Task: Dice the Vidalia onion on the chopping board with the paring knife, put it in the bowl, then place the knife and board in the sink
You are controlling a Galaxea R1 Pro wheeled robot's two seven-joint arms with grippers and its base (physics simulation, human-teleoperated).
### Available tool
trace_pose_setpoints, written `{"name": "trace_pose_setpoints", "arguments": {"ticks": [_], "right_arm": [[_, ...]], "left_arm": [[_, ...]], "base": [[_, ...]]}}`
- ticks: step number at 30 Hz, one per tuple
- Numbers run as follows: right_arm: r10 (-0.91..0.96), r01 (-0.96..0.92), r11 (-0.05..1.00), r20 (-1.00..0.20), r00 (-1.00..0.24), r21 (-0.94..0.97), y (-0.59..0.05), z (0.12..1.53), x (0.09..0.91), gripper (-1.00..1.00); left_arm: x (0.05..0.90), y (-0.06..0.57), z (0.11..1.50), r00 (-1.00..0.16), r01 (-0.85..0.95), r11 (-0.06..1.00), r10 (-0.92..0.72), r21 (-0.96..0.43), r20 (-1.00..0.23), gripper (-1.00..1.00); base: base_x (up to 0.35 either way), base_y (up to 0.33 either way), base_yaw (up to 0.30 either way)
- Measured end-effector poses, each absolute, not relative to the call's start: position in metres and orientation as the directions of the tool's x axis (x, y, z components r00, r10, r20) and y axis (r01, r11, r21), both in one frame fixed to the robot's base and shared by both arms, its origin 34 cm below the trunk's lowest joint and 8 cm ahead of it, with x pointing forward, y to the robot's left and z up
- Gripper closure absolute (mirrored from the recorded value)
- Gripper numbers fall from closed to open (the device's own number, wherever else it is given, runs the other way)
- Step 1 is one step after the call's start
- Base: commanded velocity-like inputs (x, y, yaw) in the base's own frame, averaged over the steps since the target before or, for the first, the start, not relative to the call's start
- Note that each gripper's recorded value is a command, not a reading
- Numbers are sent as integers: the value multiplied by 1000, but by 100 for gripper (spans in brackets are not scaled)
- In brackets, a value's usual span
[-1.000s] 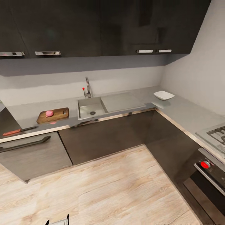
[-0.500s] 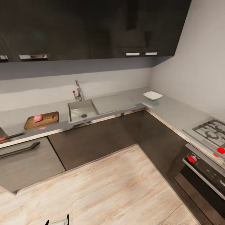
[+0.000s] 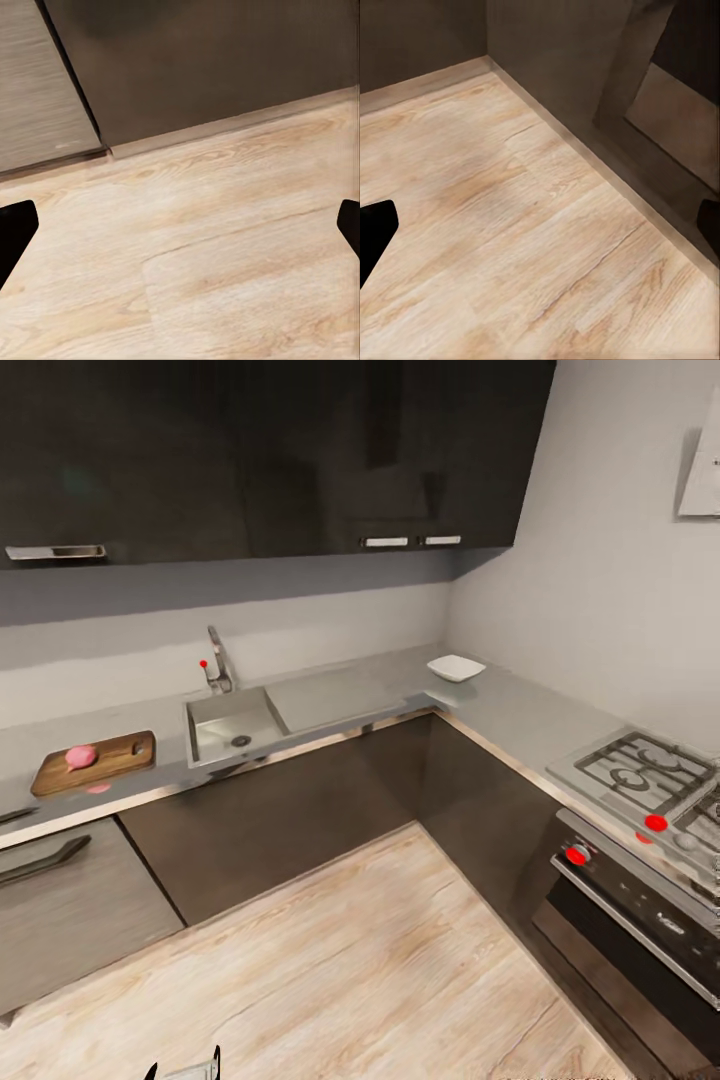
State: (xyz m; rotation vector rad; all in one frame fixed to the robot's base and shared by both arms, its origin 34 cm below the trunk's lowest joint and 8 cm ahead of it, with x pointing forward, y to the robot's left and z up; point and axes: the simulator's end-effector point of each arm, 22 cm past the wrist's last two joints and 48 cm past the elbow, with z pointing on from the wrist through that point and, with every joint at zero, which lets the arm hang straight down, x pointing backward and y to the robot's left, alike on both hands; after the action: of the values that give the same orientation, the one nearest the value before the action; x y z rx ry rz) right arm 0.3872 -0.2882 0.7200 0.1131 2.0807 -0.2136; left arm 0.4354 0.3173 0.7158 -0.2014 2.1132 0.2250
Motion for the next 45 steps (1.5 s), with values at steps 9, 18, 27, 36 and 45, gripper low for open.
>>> {"name": "trace_pose_setpoints", "arguments": {"ticks": [9,18,27,36,45], "right_arm": [[-8,170,980,-874,-486,-103,-288,723,390,-100],[-8,170,980,-877,-480,-102,-288,725,393,-100],[-8,171,980,-877,-481,-103,-288,725,393,-100],[-10,166,981,-877,-481,-103,-288,725,393,-100],[-10,165,981,-878,-479,-102,-287,726,393,-100]], "left_arm": [[439,317,720,-511,-233,969,-54,78,-858,-100],[438,317,718,-525,-231,970,-57,78,-849,-100],[438,317,718,-526,-231,970,-57,78,-849,-100],[438,316,717,-527,-229,970,-57,77,-848,-100],[439,316,718,-526,-229,970,-57,76,-848,-100]], "base": [[0,0,-193],[0,0,-135],[89,63,-8],[123,95,0],[1,0,-131]]}}
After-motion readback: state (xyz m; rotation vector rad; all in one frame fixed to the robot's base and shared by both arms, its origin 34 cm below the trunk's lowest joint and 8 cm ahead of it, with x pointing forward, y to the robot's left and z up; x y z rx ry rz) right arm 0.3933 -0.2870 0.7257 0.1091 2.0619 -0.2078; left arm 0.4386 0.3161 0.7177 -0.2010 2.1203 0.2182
